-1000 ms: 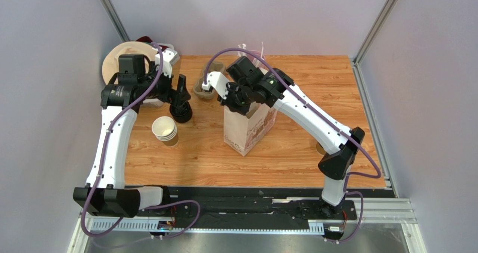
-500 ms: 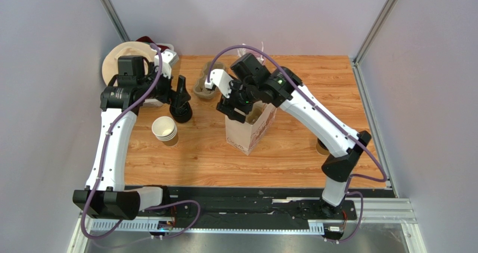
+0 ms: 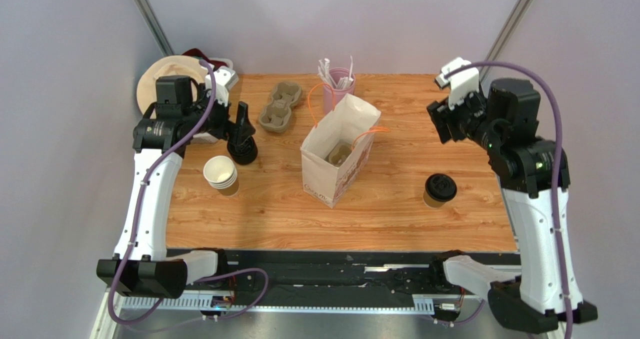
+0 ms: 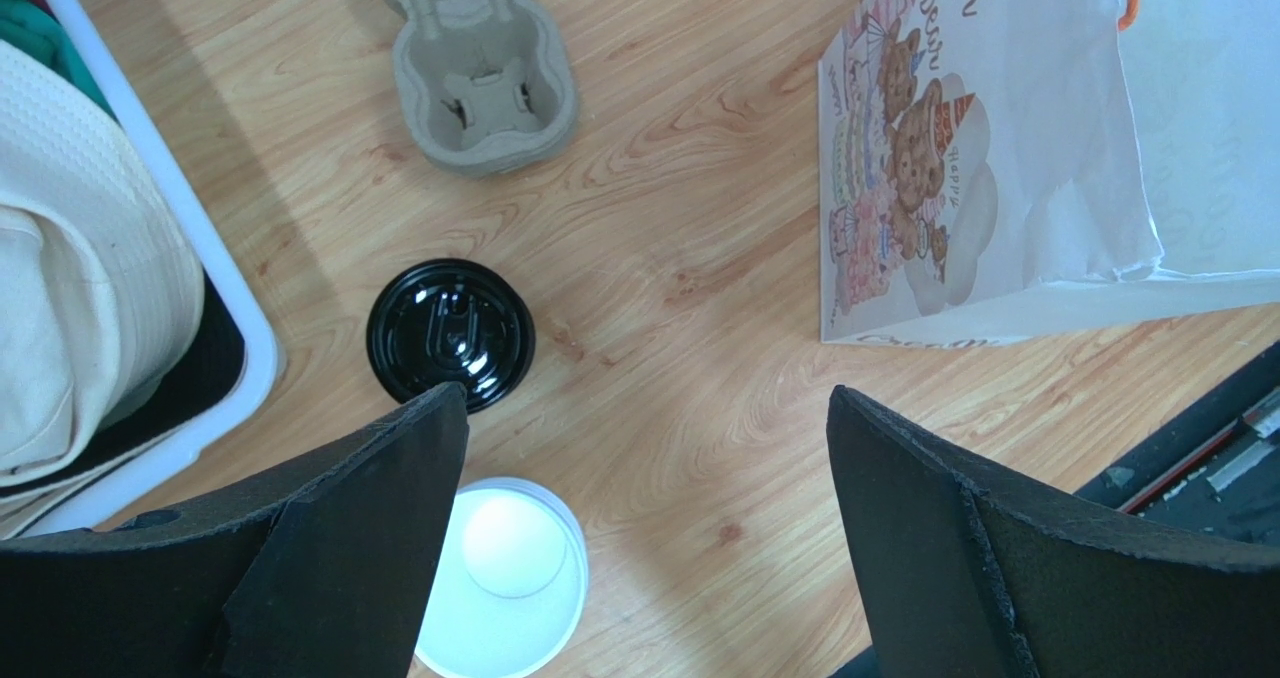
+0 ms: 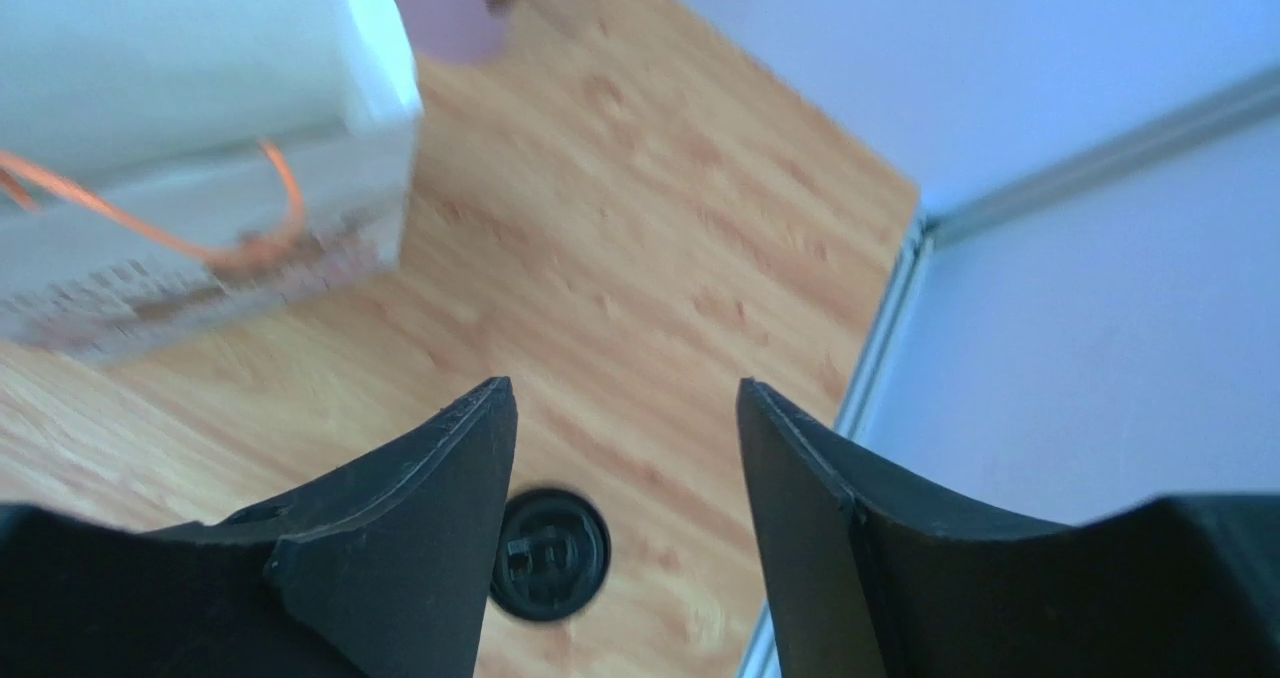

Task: Pack the takeout coffee

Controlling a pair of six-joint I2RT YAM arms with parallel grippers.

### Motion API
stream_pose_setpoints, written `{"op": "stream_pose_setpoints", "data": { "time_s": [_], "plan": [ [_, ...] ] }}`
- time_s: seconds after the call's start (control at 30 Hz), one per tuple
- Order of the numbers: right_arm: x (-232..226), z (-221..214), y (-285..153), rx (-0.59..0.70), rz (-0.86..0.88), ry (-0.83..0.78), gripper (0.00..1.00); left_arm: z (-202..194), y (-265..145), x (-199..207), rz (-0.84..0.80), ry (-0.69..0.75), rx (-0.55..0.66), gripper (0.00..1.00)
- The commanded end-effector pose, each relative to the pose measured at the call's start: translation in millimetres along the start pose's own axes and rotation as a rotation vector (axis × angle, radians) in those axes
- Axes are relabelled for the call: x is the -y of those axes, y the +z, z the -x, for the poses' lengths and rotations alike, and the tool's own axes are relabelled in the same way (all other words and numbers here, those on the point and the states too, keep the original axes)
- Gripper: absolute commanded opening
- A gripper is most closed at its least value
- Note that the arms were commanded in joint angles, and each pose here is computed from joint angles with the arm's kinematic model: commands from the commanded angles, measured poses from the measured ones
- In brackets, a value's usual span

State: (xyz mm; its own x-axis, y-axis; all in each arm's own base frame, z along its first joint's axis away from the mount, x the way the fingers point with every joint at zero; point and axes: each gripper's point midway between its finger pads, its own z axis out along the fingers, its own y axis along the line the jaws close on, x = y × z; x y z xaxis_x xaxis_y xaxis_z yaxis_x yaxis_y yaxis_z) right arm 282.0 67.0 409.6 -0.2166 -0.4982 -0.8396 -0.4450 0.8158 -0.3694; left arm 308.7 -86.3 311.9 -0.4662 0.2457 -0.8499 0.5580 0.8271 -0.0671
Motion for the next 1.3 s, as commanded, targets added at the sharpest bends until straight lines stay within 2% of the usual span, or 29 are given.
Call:
{"op": "stream_pose_setpoints", "data": {
  "time_s": [0.0, 0.1, 0.23, 0.4, 0.57, 0.87, 1.0, 1.27],
  "plan": [
    [-7.0, -109.7, 22.0, -0.276, 0.039, 0.01, 0.6, 11.0, -8.1, 3.4, -0.002, 0.008, 0.049, 0.98],
    [-23.9, -166.1, 16.4, -0.399, 0.1, 0.041, 0.58, 9.4, -6.8, 2.2, 0.001, 0.008, 0.044, 0.98],
    [-54.0, -205.6, 18.5, -0.465, 0.185, 0.081, 0.54, 7.8, -5.4, 0.7, 0.007, 0.006, 0.042, 0.98],
    [-66.2, -224.9, 39.2, -0.459, 0.209, 0.118, 0.51, 8.0, -5.2, 0.0, 0.01, 0.006, 0.041, 0.98],
    [-73.3, -253.8, 51.7, -0.556, 0.234, 0.139, 0.49, 7.2, -5.1, -1.1, 0.016, 0.007, 0.039, 0.98],
    [-69.2, -270.2, 66.3, -0.593, 0.202, 0.142, 0.42, 5.4, -0.8, -1.3, 0.004, 0.0, 0.031, 0.98],
    [-71.1, -273.0, 68.5, -0.597, 0.205, 0.15, 0.33, 5.2, -0.5, -1.1, 0.003, 0.0, 0.032, 0.98],
    [-74.0, -278.1, 59.7, -0.617, 0.208, 0.139, 0.33, 4.1, 1.8, -1.7, 0.0, -0.007, 0.026, 0.99]
  ]
}}
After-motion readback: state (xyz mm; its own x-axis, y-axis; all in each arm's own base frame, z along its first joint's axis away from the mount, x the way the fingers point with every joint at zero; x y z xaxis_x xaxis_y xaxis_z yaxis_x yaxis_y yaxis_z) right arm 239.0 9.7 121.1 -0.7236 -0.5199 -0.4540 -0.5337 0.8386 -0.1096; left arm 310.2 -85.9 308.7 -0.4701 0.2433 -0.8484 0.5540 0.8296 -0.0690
